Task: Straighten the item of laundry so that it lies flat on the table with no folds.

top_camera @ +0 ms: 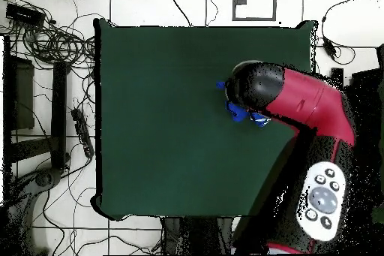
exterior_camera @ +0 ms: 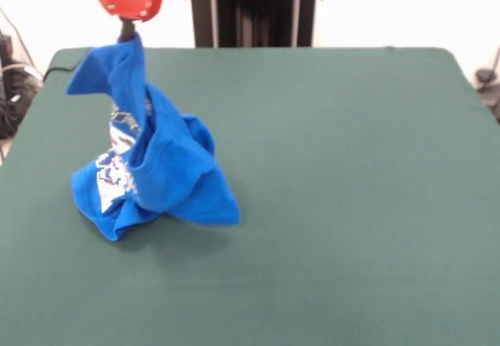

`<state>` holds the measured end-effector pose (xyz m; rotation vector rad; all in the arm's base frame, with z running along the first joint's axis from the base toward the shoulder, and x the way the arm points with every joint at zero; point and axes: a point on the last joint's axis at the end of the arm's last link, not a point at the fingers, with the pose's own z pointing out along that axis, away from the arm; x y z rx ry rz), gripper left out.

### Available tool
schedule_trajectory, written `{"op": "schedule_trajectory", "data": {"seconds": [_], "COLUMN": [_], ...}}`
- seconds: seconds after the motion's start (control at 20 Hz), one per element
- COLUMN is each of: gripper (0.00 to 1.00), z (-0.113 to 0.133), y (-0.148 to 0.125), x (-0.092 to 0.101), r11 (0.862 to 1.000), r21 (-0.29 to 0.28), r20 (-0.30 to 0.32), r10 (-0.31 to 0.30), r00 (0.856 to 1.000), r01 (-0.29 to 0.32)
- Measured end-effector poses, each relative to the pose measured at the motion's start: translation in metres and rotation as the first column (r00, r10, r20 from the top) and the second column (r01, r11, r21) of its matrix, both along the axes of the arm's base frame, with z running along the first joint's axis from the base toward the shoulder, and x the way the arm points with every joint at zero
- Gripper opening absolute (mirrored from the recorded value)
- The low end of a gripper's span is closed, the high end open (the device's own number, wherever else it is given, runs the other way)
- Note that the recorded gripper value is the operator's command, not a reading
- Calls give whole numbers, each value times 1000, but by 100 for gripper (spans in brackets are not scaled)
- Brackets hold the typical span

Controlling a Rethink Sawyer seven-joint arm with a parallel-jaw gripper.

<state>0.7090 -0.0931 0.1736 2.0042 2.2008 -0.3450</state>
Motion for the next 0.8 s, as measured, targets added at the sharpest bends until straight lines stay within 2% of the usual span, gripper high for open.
{"op": "schedule_trajectory", "data": {"seconds": [0.2, 0.4, 0.6, 0.8], "gripper": [0, 0, 0, 0], "z": [-14, -29, -47, -59], "y": [13, 16, 19, 35], "x": [-28, -41, -57, -70], "r11": [1000, 1000, 1000, 1000], "r21": [3, -1, -7, -27], "r20": [2, 19, 67, 54], "r10": [4, 4, -5, 8], "r00": [1000, 1000, 998, 999], "r01": [-4, -4, 5, -7]}}
